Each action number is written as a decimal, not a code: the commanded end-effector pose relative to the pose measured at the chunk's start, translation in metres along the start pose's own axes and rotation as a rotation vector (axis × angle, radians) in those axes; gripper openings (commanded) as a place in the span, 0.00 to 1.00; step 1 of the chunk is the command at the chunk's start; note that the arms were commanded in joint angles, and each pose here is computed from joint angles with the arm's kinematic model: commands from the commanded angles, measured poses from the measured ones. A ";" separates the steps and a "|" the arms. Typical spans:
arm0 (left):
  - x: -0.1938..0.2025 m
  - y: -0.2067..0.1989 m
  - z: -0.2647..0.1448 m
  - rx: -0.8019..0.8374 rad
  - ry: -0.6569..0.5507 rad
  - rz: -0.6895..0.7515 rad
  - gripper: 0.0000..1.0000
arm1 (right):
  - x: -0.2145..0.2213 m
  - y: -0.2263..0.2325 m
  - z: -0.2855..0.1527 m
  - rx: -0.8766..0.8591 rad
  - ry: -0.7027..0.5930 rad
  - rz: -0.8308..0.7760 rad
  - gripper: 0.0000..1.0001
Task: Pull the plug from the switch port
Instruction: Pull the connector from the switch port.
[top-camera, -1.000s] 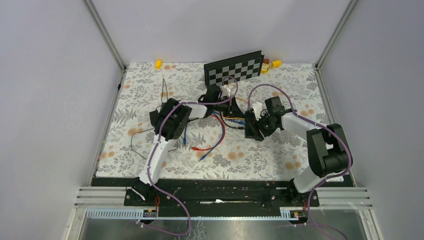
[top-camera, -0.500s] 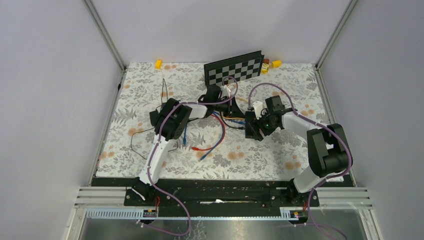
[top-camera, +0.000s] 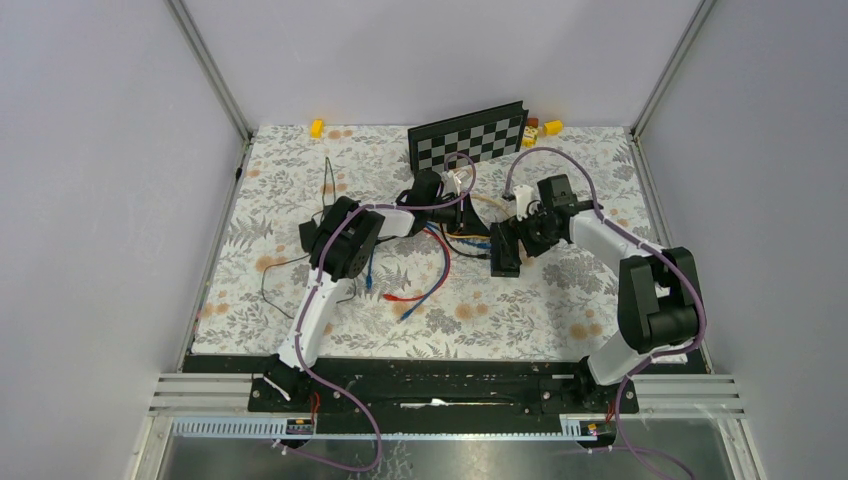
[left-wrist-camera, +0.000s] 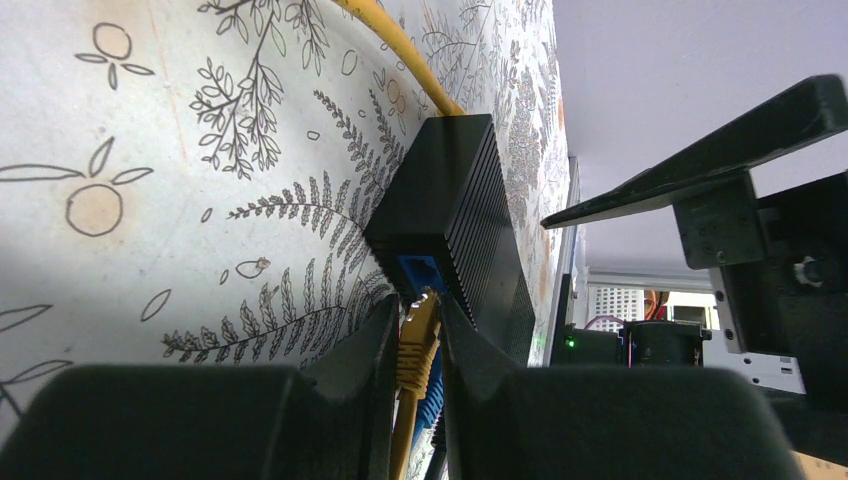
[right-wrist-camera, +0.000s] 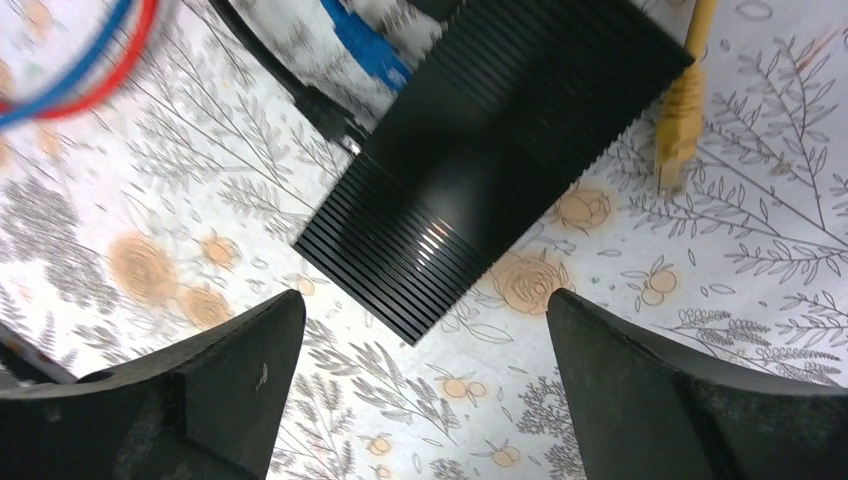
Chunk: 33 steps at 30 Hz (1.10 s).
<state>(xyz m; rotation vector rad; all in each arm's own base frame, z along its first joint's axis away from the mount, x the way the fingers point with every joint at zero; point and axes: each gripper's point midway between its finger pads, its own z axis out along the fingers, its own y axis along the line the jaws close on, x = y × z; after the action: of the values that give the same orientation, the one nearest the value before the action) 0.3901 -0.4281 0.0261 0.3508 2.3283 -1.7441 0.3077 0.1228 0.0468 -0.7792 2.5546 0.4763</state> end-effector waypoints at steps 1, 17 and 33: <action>0.054 0.063 0.011 -0.143 0.070 -0.150 0.08 | -0.023 0.012 0.000 -0.063 -0.031 0.143 0.99; 0.052 0.064 0.010 -0.140 0.062 -0.154 0.08 | -0.044 -0.016 0.036 0.027 -0.069 0.332 1.00; 0.052 0.064 0.009 -0.136 0.064 -0.156 0.08 | -0.038 -0.035 0.058 0.152 -0.058 0.368 0.95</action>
<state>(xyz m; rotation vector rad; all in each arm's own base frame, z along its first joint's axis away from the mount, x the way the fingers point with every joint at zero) 0.3897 -0.4284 0.0261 0.3429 2.3146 -1.7574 0.3682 0.1444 0.0226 -0.2633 2.6292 0.5084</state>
